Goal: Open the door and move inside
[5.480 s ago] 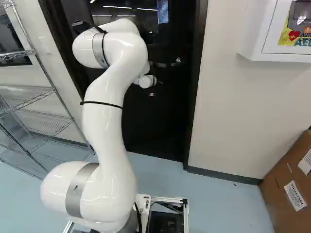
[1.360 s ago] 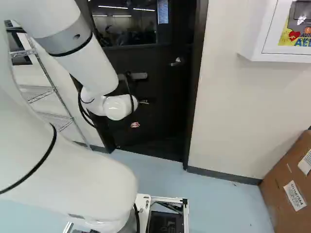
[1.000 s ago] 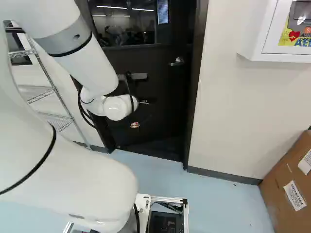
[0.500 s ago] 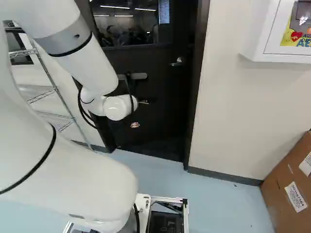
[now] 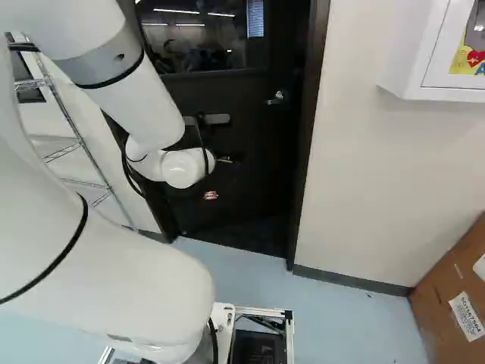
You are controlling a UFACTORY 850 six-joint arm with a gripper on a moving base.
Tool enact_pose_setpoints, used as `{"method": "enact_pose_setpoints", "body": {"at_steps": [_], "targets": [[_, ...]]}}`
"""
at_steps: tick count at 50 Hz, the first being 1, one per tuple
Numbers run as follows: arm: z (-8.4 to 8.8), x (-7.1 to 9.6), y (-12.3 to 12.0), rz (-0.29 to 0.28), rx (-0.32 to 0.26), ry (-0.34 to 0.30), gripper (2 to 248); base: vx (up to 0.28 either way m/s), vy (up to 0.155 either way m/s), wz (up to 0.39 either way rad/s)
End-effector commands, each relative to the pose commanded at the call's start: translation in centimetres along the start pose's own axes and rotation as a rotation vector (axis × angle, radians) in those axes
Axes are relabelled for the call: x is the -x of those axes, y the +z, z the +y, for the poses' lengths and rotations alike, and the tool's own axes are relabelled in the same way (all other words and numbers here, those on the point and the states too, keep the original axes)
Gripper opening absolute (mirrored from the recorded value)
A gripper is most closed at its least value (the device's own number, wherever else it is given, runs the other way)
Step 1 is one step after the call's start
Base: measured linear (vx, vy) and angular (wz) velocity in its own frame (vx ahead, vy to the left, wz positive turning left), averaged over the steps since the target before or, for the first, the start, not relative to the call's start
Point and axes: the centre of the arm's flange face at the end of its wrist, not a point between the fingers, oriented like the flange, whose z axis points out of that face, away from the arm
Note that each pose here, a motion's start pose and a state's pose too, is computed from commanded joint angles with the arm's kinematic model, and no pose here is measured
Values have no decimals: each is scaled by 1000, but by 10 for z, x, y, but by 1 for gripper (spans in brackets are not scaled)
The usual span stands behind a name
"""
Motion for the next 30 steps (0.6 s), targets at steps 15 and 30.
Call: {"method": "enact_pose_setpoints", "body": {"at_steps": [15, 30], "targets": [[0, 0, 0, 0, 0, 0, 247, 100, 3, -13], [0, 0, 0, 0, 0, 0, 247, 125, 36, -18]]}}
